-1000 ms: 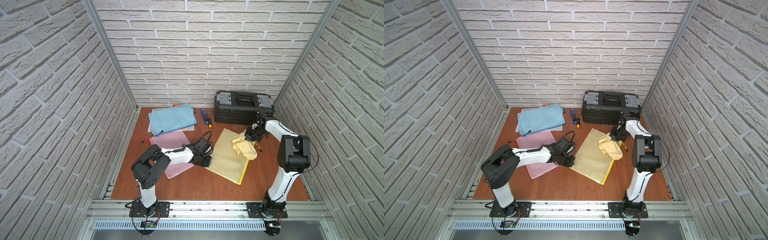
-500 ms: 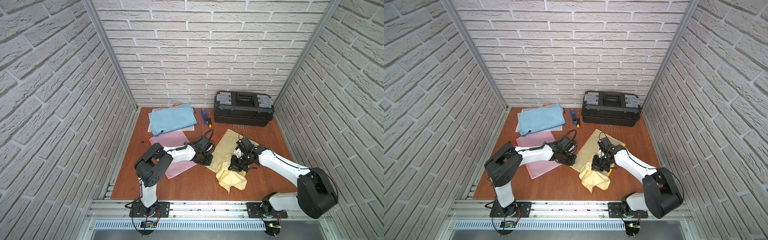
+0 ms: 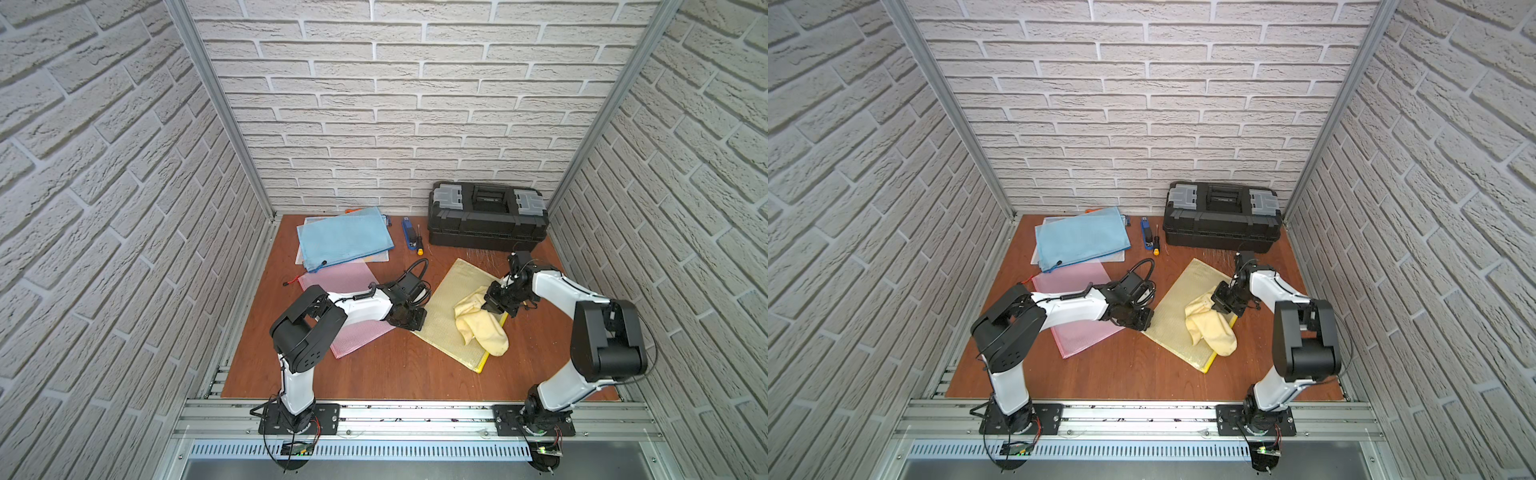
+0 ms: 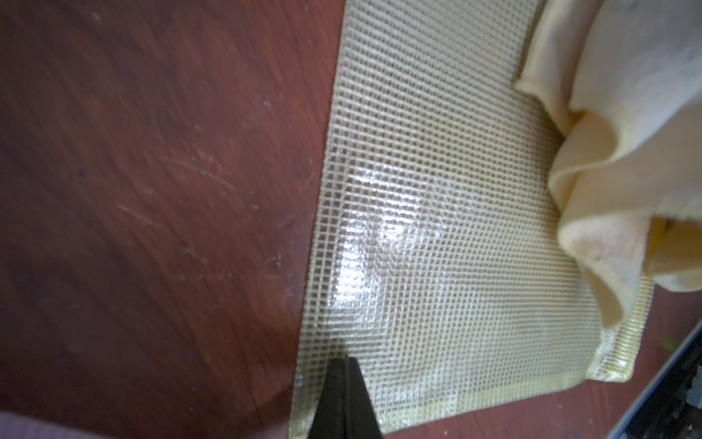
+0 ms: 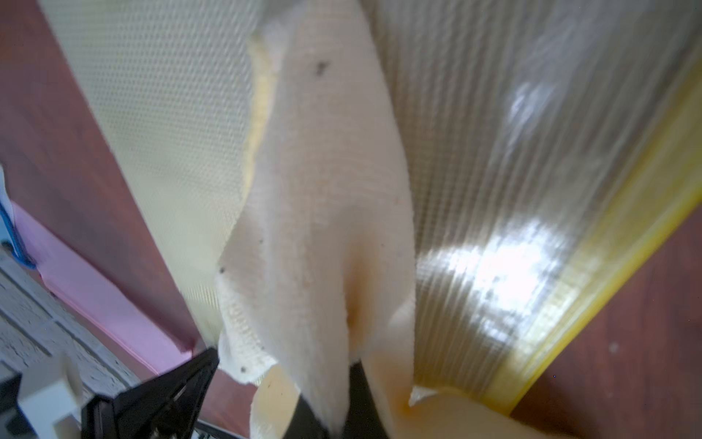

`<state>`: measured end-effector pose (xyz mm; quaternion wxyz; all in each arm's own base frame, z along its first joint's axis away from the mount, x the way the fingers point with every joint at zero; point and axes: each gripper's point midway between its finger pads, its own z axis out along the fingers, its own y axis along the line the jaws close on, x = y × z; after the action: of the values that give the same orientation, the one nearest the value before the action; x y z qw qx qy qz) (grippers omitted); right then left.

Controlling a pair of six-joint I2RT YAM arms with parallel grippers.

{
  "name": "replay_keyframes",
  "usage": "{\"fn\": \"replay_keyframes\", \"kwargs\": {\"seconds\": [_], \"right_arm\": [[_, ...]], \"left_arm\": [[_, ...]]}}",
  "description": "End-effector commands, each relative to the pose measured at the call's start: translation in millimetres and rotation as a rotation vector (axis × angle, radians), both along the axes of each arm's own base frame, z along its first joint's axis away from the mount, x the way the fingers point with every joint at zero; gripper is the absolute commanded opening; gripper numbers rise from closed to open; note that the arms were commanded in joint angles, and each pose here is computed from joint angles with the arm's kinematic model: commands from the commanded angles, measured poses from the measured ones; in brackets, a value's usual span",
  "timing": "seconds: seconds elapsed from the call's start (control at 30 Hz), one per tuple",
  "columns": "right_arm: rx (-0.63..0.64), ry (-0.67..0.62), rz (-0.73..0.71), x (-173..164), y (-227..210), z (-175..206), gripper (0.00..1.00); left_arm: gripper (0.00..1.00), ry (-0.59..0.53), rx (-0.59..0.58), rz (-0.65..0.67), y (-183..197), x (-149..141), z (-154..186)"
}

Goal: Wipe the document bag
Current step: Wipe the dirt from the document bag.

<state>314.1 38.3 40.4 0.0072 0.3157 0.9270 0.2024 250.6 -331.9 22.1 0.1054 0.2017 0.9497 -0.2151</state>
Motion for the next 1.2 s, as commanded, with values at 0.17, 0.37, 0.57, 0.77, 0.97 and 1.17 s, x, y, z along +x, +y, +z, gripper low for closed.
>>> {"fn": "replay_keyframes", "kwargs": {"seconds": [0.17, 0.37, 0.57, 0.77, 0.97, 1.17], "right_arm": [[-0.080, -0.111, -0.100, 63.9, -80.0, 23.8, 0.02], [-0.077, -0.093, -0.081, 63.8, -86.8, 29.5, 0.02], [-0.009, -0.041, 0.029, 2.3, -12.4, 9.8, 0.02], [0.059, -0.035, 0.121, -64.4, 80.5, 15.5, 0.02], [0.032, -0.074, 0.111, -65.2, 79.7, 20.5, 0.02], [-0.018, -0.039, 0.089, -18.1, 19.5, 14.0, 0.02]], "left_arm": [[0.00, 0.005, 0.059, 0.002, 16.9, -6.7, -2.5], [0.00, -0.007, 0.080, -0.005, 21.9, -7.1, -2.6], [0.00, 0.005, 0.065, -0.012, 12.8, -3.5, -5.8], [0.00, 0.019, 0.051, -0.040, 3.3, -1.5, -3.8], [0.00, 0.018, 0.062, -0.050, 6.9, -4.5, -3.2], [0.00, -0.036, 0.144, -0.095, 20.2, 9.1, 8.3]]}}
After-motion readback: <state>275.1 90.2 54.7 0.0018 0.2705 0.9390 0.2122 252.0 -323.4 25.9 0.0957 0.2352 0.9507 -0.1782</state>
